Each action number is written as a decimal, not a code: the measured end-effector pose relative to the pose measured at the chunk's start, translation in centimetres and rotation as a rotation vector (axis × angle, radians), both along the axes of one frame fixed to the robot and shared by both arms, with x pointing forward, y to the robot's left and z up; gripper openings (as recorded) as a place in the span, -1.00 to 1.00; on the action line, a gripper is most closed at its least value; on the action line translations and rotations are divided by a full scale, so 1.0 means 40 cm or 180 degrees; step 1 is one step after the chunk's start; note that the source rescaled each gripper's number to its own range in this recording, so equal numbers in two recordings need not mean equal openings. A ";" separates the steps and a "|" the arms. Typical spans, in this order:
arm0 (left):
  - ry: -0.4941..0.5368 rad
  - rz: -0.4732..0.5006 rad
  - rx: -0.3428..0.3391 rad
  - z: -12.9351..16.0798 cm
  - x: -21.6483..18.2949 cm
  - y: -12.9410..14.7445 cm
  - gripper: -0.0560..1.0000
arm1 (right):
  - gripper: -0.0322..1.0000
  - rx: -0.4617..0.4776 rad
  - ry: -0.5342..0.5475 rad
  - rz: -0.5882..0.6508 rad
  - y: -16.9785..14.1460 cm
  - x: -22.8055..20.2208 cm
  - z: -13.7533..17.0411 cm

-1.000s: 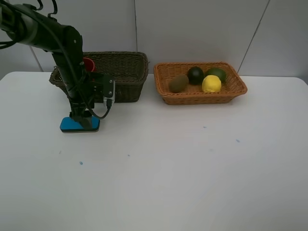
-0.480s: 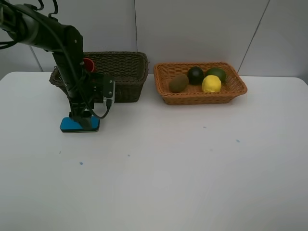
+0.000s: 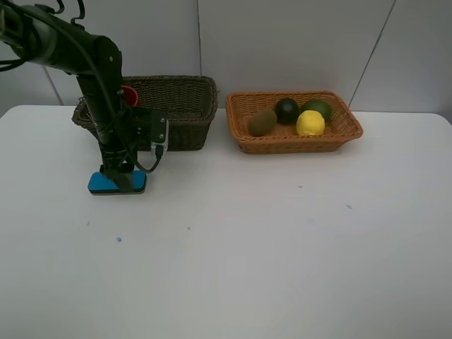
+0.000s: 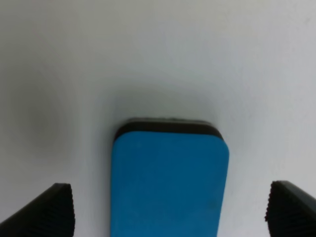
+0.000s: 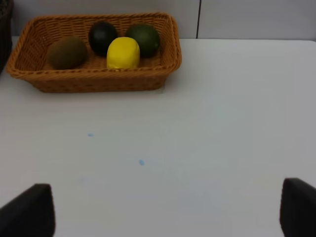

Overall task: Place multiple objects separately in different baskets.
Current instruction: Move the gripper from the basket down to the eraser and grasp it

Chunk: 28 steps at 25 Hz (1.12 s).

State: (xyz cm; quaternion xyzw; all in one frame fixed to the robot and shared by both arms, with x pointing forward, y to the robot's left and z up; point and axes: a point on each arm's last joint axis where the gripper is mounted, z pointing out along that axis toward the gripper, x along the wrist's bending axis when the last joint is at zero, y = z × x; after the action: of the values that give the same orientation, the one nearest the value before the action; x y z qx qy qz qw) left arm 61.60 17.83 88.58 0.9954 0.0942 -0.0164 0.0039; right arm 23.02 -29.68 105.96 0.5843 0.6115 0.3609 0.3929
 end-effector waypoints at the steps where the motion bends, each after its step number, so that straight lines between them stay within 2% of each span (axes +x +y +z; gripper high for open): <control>1: -0.0002 -0.0007 0.0006 0.000 0.000 0.000 0.99 | 1.00 0.0000 0.0000 0.0000 0.000 0.000 0.000; 12: -0.0021 -0.0086 0.0094 0.000 -0.003 -0.006 0.99 | 1.00 0.0000 0.0000 0.0000 0.000 0.000 0.000; 16: -0.0043 -0.0083 0.0077 0.009 -0.004 -0.009 0.99 | 1.00 0.0000 0.0000 0.0000 0.000 0.000 0.000; 20: 0.0080 -0.0072 0.0048 0.026 -0.025 -0.018 0.99 | 1.00 0.0000 0.0000 0.0000 0.000 0.000 0.000; 28: 0.0014 -0.0070 0.0023 0.054 -0.028 -0.017 0.99 | 1.00 0.0000 0.0000 0.0000 0.000 0.000 0.000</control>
State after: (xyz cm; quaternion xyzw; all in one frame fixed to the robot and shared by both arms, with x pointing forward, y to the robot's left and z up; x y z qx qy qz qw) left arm 60.49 17.14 90.73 0.9964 0.0833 -0.0183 -0.0001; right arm 23.02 -29.68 105.96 0.5843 0.6115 0.3609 0.3929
